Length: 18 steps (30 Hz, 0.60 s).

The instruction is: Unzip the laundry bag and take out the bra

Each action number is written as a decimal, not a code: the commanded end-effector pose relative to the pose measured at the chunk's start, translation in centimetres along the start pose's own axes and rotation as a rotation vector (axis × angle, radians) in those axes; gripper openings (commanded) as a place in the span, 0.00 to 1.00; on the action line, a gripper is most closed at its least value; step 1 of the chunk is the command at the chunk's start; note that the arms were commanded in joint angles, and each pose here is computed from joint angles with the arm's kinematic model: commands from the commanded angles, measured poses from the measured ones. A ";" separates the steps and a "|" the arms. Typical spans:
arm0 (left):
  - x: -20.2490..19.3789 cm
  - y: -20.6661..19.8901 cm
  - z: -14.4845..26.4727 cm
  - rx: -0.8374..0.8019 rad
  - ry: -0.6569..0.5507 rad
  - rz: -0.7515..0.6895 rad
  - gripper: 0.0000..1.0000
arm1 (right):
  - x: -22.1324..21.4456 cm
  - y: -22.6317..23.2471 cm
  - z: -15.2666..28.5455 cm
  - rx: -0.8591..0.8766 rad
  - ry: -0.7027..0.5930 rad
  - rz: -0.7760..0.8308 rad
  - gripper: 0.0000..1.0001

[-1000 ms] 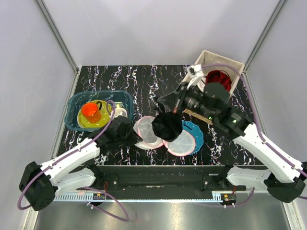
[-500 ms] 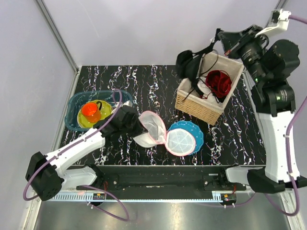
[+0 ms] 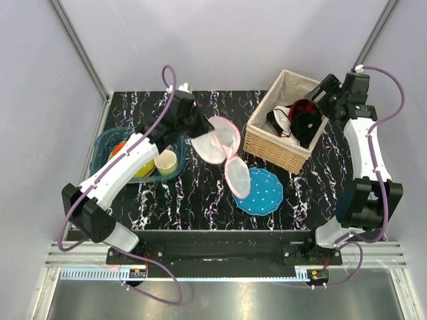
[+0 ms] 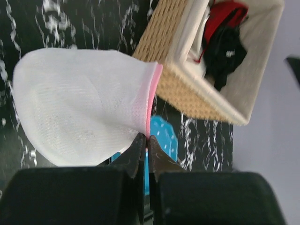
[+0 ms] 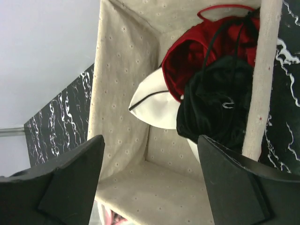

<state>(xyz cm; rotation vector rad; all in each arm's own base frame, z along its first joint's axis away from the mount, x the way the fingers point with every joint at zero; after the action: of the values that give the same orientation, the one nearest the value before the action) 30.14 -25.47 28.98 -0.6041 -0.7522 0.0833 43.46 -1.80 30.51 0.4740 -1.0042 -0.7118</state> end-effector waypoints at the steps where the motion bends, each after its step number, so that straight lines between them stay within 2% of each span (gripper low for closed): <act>1: 5.9 -0.5 0.8 0.099 -0.161 -0.096 0.00 | 2.1 4.0 5.8 0.139 -0.126 0.028 0.89; 8: 12.3 3.5 -1.4 0.257 -0.271 -0.033 0.00 | -0.2 4.0 9.0 0.200 -0.078 0.006 0.90; 9: 12.8 4.9 -2.6 0.282 -0.258 -0.018 0.42 | -0.5 4.1 9.2 0.209 -0.069 0.003 0.90; 10: 13.0 5.3 -2.9 0.284 -0.252 -0.011 0.74 | -1.0 4.2 9.8 0.232 -0.051 0.001 0.90; 11: 12.8 5.8 -3.3 0.287 -0.231 -0.003 0.90 | -1.2 4.4 10.0 0.247 -0.042 -0.006 0.90; 12: 12.3 6.4 -3.9 0.280 -0.183 0.005 0.97 | -1.5 4.4 10.2 0.256 -0.031 -0.009 0.90; 13: 11.9 6.7 -4.2 0.282 -0.160 0.010 0.99 | -1.8 4.6 10.7 0.276 -0.023 -0.009 0.90; 18: 9.2 4.8 -2.1 0.157 -0.115 0.005 0.99 | -3.9 3.3 9.8 0.247 0.034 -0.005 0.91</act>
<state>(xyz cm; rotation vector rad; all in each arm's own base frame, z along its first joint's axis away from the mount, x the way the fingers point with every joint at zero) 42.46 -18.01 27.88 -0.3138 -0.8258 0.2641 34.70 1.76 36.45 0.6671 -1.1239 -0.6133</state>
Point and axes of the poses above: each gripper's point midway between its finger pads, its own z axis back along the fingers, its own y axis along the line the jaws close on, x = y × z, the point moved 4 cm from there along z, back along the fingers, and after that the axes turned 8 degrees about -z, right-handed, at the moved point
